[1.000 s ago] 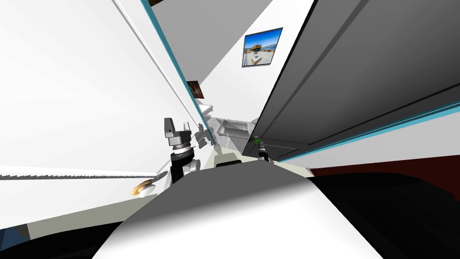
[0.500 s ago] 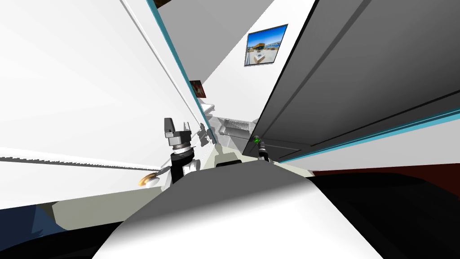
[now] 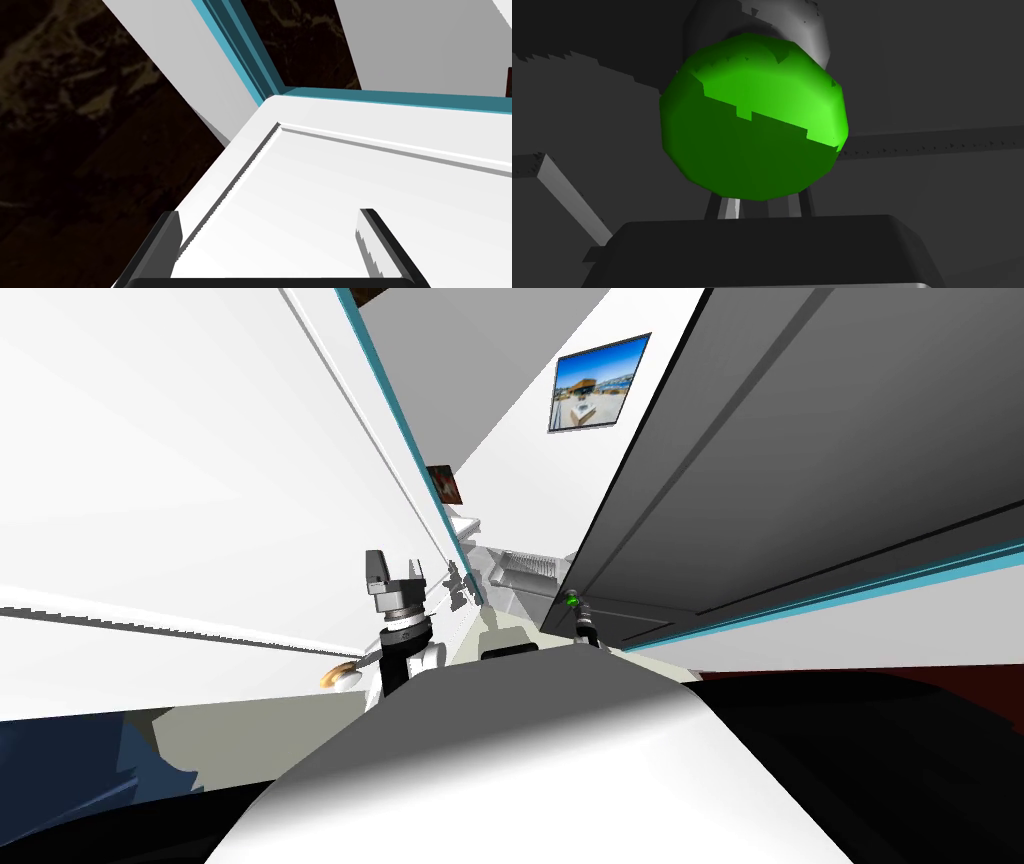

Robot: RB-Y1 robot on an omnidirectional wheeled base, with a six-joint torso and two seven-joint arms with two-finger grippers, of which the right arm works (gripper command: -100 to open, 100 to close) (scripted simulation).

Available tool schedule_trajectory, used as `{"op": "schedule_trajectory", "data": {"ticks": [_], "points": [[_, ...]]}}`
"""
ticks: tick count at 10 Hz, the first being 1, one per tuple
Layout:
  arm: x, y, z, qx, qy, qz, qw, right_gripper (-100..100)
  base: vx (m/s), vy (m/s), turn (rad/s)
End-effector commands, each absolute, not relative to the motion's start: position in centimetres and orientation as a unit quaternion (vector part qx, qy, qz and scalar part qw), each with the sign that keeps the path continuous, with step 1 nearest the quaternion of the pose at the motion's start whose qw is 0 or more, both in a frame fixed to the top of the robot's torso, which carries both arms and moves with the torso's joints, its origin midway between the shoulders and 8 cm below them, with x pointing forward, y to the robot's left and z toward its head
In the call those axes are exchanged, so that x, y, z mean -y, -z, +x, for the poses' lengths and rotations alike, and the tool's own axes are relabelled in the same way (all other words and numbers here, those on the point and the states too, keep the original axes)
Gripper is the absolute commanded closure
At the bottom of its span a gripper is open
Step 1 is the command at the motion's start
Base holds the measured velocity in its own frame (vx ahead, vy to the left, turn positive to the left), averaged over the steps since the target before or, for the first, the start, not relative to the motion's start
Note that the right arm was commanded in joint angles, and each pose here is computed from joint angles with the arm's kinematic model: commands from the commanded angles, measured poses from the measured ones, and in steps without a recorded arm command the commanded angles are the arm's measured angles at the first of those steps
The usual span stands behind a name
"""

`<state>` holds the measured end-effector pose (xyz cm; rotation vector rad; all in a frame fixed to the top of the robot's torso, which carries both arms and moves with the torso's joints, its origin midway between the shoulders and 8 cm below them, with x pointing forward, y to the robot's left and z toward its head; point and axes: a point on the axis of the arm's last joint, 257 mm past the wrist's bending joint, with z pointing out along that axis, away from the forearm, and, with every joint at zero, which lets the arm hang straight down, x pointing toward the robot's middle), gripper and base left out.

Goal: Pull the door open

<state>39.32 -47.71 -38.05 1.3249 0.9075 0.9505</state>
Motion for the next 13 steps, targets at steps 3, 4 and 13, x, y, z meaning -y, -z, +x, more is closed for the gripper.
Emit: {"op": "schedule_trajectory", "data": {"ticks": [3, 4, 13], "points": [[47.2, 37.7, 40.0, -0.350, -0.448, 0.590, 0.573, 100, -0.041, -0.013, 0.057], [47.2, 37.7, 40.0, -0.348, -0.450, 0.591, 0.571, 100, -0.035, -0.007, 0.053], [48.0, 38.9, 39.2, -0.255, -0.497, 0.649, 0.517, -100, -0.050, -0.010, 0.056]]}}
